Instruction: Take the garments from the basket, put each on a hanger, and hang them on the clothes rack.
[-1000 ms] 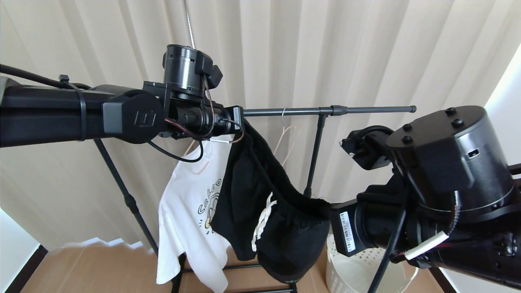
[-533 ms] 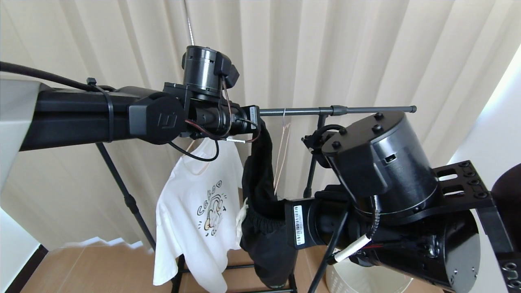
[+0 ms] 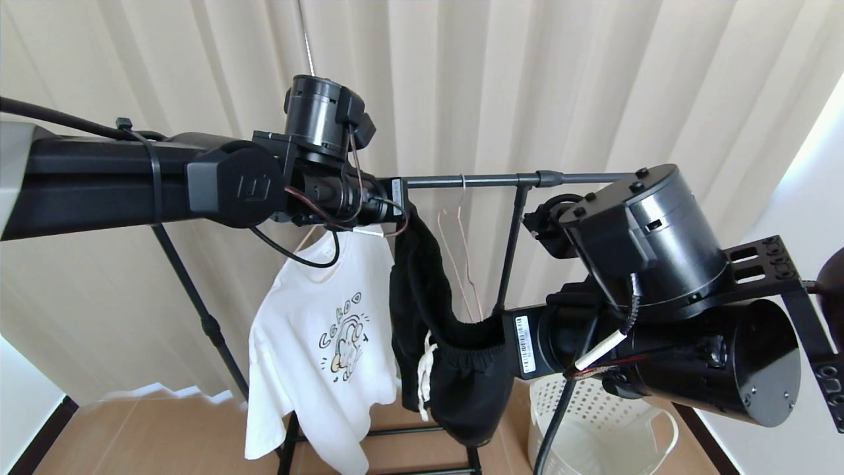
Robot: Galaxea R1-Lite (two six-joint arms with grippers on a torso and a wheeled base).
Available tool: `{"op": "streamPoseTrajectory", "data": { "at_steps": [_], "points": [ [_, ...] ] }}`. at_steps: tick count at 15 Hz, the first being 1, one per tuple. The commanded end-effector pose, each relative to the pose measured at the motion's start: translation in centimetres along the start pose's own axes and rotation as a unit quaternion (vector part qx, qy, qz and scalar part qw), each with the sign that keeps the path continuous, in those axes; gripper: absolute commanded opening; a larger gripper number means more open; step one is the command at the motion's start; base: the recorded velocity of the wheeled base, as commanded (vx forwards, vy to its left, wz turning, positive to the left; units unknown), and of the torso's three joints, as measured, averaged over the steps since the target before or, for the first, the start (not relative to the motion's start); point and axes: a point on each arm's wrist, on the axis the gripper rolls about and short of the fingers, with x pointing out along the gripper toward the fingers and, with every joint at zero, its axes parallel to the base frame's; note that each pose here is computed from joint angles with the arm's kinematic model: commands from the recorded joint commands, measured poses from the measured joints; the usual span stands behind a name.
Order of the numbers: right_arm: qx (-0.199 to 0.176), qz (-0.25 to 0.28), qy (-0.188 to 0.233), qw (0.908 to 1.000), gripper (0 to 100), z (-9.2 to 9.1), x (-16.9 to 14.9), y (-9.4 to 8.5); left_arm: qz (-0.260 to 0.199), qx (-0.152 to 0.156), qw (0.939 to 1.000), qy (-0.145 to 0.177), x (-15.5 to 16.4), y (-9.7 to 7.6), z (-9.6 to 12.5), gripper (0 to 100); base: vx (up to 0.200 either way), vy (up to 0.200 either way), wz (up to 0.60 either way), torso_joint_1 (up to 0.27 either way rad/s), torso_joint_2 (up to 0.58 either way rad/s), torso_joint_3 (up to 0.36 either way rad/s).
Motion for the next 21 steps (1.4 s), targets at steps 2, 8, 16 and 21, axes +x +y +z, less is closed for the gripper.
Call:
{"op": "streamPoseTrajectory", "data": {
  "at_steps": [2, 8, 16, 21],
  "points": [
    [0.011, -0.056, -0.01, 0.9983, 0, 1.7, 1.2, -3.7, 0.017, -0.001, 0.9996, 0.024, -2.2, 0.6, -0.2, 0, 0.0, 0.0, 0.0, 0.0, 0.0, 0.0],
    [0.049, -0.105, -0.035, 0.9926, 0, 5.2, 6.7, -6.0, 0.029, 0.08, 0.9921, 0.093, -6.1, 1.7, -4.7, 0, 0.0, 0.0, 0.0, 0.0, 0.0, 0.0],
    [0.137, -0.096, -0.069, 0.9835, 0, 8.5, 12.9, -4.3, -0.003, 0.145, 0.9695, 0.198, -6.4, -2.8, -12.5, 0, 0.0, 0.0, 0.0, 0.0, 0.0, 0.0],
    [0.225, -0.068, -0.108, 0.9659, 0, 10.5, 14.1, -3.1, -0.052, 0.105, 0.9725, 0.202, -6.5, -7.9, -13.8, 0, 0.0, 0.0, 0.0, 0.0, 0.0, 0.0]
  ]
}}
